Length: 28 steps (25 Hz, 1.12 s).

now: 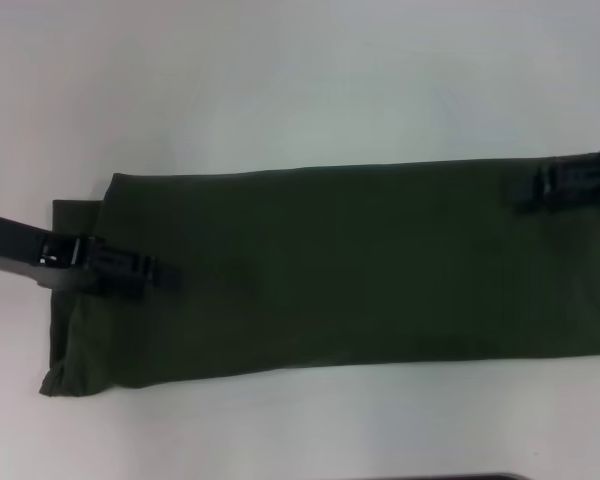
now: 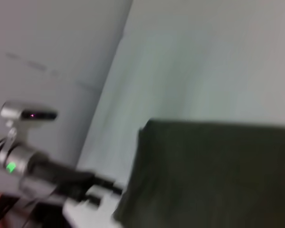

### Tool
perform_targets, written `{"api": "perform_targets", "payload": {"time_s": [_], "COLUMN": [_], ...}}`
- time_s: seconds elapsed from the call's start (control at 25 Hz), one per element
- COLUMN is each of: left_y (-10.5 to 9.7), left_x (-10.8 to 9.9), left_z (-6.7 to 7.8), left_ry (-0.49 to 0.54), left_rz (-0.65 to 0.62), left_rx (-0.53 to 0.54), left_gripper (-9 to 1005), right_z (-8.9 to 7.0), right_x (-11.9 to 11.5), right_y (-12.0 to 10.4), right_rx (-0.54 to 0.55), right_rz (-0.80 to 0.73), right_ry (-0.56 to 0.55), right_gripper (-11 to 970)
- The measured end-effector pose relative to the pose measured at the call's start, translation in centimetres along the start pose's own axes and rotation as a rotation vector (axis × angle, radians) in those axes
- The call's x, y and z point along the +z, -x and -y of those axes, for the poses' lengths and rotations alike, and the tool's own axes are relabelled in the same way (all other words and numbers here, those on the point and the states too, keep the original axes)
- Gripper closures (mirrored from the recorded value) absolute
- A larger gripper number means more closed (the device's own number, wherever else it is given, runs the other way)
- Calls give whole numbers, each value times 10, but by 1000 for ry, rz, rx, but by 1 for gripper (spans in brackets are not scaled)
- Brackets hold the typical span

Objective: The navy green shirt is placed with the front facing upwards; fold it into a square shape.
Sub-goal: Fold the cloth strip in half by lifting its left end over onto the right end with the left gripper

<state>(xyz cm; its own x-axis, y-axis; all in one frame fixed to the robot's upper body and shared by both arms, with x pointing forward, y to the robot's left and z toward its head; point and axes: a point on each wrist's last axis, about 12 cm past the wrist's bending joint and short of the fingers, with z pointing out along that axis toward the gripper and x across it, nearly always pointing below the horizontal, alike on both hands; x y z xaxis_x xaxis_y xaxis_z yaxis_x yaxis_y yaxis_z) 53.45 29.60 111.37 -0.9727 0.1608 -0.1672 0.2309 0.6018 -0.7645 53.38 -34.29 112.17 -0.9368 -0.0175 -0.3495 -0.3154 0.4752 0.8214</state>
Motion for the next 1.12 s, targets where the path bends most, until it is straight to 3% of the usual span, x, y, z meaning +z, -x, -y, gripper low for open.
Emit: {"api": "perform_targets", "payload": {"time_s": [0.44, 0.6, 0.8, 0.92, 1.12], "left_y": [3, 0, -1, -2, -1], "left_x": [-32, -37, -37, -34, -32], "left_z": [-15, -20, -22, -22, -22], "left_ry": [46, 56, 62, 61, 61], "left_rz": [144, 174, 174, 173, 170], "left_rx": [-41, -61, -66, -66, -65], "left_gripper": [204, 204, 204, 204, 203], "right_z": [-29, -36, -27, -20, -19], "right_x": [72, 100, 126, 139, 158], "right_y": [-3, -7, -11, -13, -16], "right_rx": [-1, -19, -14, 2, 17], "right_rz": [-212, -291, -300, -276, -304], "right_ry": [224, 228, 112, 56, 29], "right_gripper": [131, 135, 261, 503, 613]}}
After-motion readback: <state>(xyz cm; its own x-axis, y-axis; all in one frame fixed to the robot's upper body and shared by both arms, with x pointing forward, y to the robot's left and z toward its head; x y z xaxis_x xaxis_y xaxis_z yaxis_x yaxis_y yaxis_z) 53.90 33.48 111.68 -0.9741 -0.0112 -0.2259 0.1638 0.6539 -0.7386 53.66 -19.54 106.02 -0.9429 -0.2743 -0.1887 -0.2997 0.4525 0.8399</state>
